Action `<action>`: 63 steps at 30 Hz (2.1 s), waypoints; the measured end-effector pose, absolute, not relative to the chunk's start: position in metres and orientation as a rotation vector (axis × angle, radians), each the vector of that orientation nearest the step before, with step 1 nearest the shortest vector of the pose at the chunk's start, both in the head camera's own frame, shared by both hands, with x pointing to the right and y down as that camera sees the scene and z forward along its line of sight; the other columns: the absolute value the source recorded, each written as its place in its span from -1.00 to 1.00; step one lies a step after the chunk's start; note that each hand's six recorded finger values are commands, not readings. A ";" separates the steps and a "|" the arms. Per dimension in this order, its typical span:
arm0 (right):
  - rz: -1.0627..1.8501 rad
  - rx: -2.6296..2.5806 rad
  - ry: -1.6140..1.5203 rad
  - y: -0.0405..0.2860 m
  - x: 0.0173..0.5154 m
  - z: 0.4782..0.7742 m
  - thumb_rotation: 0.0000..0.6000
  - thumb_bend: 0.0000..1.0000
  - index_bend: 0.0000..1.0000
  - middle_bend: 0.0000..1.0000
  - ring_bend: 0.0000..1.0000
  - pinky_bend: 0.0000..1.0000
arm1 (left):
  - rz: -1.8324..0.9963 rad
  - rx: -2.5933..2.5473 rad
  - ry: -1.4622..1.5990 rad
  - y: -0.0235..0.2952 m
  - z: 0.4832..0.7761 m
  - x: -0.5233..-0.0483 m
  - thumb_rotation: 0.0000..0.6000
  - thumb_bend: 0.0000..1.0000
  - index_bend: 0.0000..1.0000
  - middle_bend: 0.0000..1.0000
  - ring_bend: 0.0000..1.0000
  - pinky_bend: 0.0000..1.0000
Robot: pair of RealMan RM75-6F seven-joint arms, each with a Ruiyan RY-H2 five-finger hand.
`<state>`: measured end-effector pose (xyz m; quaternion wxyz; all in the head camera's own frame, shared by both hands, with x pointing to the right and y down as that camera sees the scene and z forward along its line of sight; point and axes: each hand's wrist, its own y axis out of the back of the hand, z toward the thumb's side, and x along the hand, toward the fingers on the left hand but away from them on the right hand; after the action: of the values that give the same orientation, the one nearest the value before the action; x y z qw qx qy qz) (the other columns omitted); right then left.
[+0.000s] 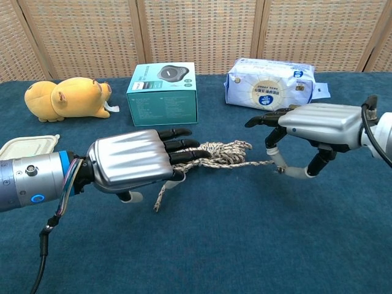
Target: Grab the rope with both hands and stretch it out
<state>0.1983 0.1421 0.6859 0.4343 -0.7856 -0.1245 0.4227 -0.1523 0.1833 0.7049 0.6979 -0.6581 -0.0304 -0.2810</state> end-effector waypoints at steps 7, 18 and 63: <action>1.051 -1.957 -0.311 0.143 0.198 0.687 1.00 0.00 0.32 -0.94 -1.00 -1.00 | -0.617 -1.464 -0.085 0.191 0.711 -0.150 1.00 -0.53 -0.07 -1.00 -1.00 -1.00; 1.058 -1.963 -0.312 0.145 0.200 0.690 1.00 0.00 0.32 -0.94 -1.00 -1.00 | -0.623 -1.477 -0.073 0.194 0.720 -0.146 1.00 -0.45 -0.01 -1.00 -1.00 -1.00; 1.063 -1.962 -0.313 0.145 0.204 0.691 1.00 0.00 0.32 -0.94 -1.00 -1.00 | -0.630 -1.493 -0.078 0.200 0.726 -0.138 1.00 -0.16 0.30 -1.00 -1.00 -1.00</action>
<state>0.2039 0.1451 0.6914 0.4298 -0.7863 -0.1253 0.4258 -0.1380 0.2004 0.7263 0.6888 -0.6671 -0.0348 -0.2816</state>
